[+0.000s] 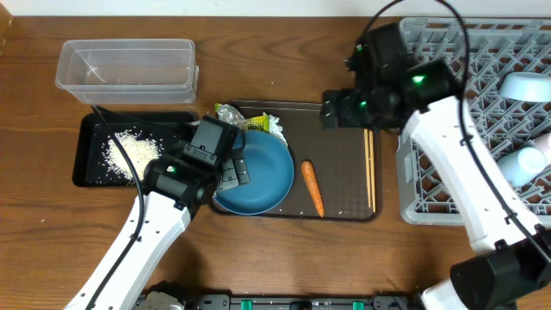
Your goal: Sort waste into correct bins and load items into the dishwasher rack
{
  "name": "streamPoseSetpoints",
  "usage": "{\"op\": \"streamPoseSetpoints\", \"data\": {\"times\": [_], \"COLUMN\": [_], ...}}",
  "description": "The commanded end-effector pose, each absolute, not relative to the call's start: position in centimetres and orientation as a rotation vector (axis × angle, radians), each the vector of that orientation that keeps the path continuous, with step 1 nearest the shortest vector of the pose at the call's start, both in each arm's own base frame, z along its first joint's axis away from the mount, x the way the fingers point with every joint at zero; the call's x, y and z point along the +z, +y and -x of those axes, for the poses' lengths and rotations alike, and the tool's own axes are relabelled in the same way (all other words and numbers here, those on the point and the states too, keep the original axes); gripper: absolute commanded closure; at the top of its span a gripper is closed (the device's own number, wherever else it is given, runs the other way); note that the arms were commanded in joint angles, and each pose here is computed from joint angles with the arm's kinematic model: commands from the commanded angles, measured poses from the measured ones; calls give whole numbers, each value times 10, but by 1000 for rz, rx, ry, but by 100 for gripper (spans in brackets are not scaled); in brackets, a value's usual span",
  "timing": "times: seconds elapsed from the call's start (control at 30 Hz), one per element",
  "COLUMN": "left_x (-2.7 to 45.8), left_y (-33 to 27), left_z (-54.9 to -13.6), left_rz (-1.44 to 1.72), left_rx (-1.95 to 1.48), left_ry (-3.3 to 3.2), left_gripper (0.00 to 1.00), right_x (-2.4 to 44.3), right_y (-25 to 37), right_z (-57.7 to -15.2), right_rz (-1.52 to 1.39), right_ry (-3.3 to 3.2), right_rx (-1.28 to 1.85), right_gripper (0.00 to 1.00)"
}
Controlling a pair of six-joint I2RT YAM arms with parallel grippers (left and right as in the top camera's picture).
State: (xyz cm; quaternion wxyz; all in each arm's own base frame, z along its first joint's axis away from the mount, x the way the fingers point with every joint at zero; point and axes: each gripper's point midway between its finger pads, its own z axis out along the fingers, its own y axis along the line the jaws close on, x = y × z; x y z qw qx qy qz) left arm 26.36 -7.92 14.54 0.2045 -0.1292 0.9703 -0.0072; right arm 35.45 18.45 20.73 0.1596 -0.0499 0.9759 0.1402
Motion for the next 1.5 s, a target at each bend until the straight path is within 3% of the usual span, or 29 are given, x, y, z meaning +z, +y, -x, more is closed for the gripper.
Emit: {"op": "streamPoseSetpoints", "data": {"times": [0.0,0.6,0.9,1.13,1.47], "left_x": [148,148,148,148,148], "left_y": [-75,-75,-75,-75,-75], "left_z": [-267,-267,-267,-267,-267], "left_rz": [377,377,377,377,377], "left_rx": [6,6,5,6,5], "left_ry": [2690,2690,2690,2690,2690], "left_gripper": [1,1,1,0,0], "right_x": [206,206,211,199,199], "right_y": [200,186,79,35,11], "right_z": [-353,-364,-396,-388,-390], "right_rz": [223,288,73,-154,-242], "right_ry": [2770,2714,2661,2775,2770], "right_rx": [390,200,-239,-49,-62], "right_gripper": [1,1,1,1,1]}}
